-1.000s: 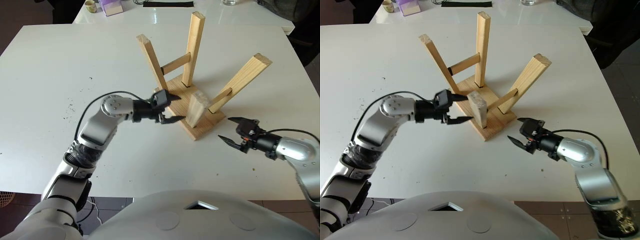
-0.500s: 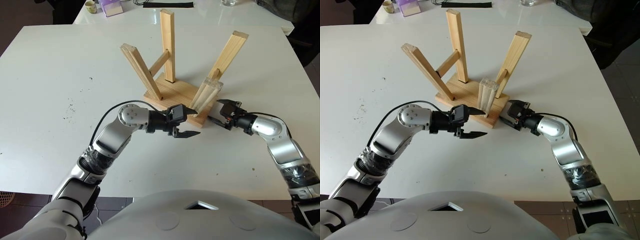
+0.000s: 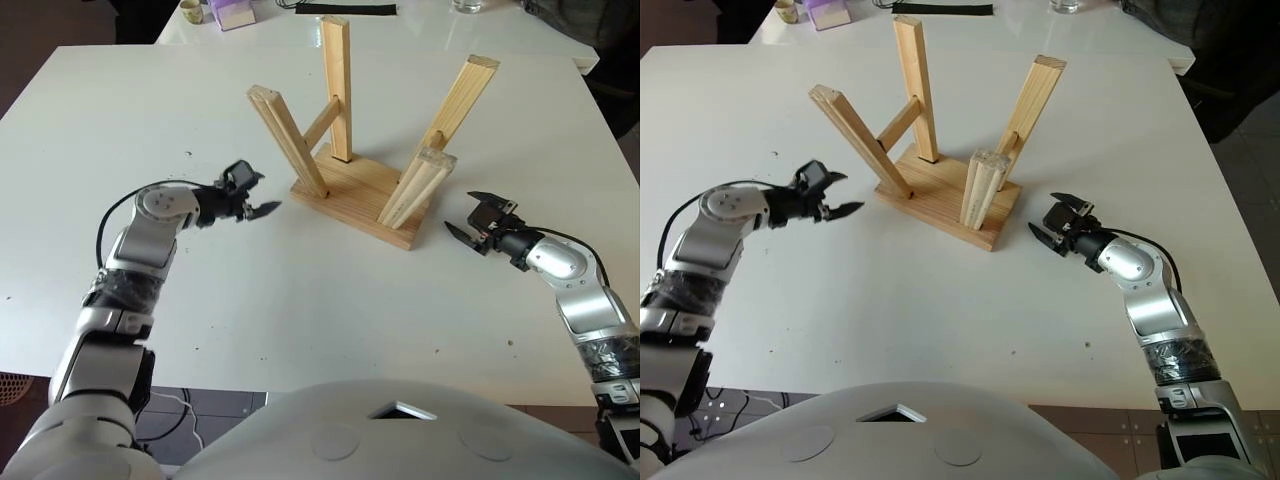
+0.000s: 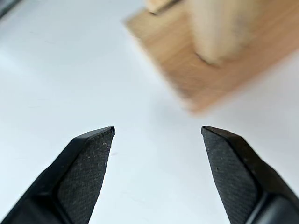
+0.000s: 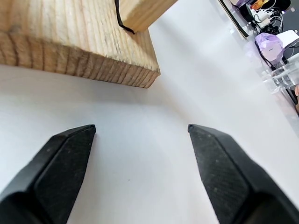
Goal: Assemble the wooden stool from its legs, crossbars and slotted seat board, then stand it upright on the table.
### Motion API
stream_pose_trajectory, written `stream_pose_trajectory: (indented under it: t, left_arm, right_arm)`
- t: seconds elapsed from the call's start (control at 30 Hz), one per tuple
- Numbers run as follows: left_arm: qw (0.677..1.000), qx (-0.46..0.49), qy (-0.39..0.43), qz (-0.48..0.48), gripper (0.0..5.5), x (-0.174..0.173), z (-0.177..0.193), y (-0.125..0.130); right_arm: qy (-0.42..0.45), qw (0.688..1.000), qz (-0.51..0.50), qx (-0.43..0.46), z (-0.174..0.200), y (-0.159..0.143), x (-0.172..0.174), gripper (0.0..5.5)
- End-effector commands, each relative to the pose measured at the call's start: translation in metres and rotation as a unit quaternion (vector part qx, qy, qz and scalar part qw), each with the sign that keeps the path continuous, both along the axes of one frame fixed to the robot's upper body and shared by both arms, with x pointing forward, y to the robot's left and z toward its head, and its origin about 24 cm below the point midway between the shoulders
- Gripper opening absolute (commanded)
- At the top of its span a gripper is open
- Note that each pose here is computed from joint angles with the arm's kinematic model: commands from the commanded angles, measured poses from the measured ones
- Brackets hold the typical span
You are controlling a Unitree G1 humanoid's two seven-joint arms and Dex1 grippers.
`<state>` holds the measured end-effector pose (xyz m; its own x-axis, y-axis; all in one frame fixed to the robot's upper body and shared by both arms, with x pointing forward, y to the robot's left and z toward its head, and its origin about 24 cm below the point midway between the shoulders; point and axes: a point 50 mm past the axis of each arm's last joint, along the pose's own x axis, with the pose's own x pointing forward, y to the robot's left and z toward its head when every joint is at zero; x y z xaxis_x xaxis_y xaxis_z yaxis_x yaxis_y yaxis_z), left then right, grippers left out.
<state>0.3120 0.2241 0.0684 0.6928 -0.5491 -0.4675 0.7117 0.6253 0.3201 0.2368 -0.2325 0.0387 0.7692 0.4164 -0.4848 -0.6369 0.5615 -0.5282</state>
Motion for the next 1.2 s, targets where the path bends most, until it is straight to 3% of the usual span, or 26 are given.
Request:
stream_pose_trajectory:
  t: [0.03,0.23,0.37,0.5,0.87,1.2]
  left_arm:
    - [0.995,0.009,-0.058,0.08,3.44,0.027,-0.004,0.0]
    - [0.99,0.125,-0.064,0.005,3.44,0.017,-0.048,-0.015]
    - [0.993,0.09,-0.02,-0.07,3.44,-0.006,-0.066,-0.028]
    - [0.991,0.038,-0.005,-0.128,3.44,-0.023,-0.05,-0.043]
    - [0.985,0.023,0.071,-0.153,3.44,-0.092,-0.024,-0.027]
    - [0.995,0.02,0.069,-0.069,3.44,-0.108,-0.031,-0.004]
  right_arm:
    - [0.033,0.999,0.006,0.011,-0.014,0.015,-0.004,3.69]
    - [0.043,0.994,0.0,0.101,-0.011,0.039,-0.004,3.69]
    - [0.043,0.989,0.002,0.142,-0.004,0.049,0.004,3.69]
    - [0.039,0.988,-0.017,0.152,-0.002,0.048,0.008,3.69]
    - [0.096,0.985,0.041,0.135,0.002,0.051,-0.043,3.69]
    - [0.11,0.989,0.012,0.099,0.023,0.012,-0.069,3.69]
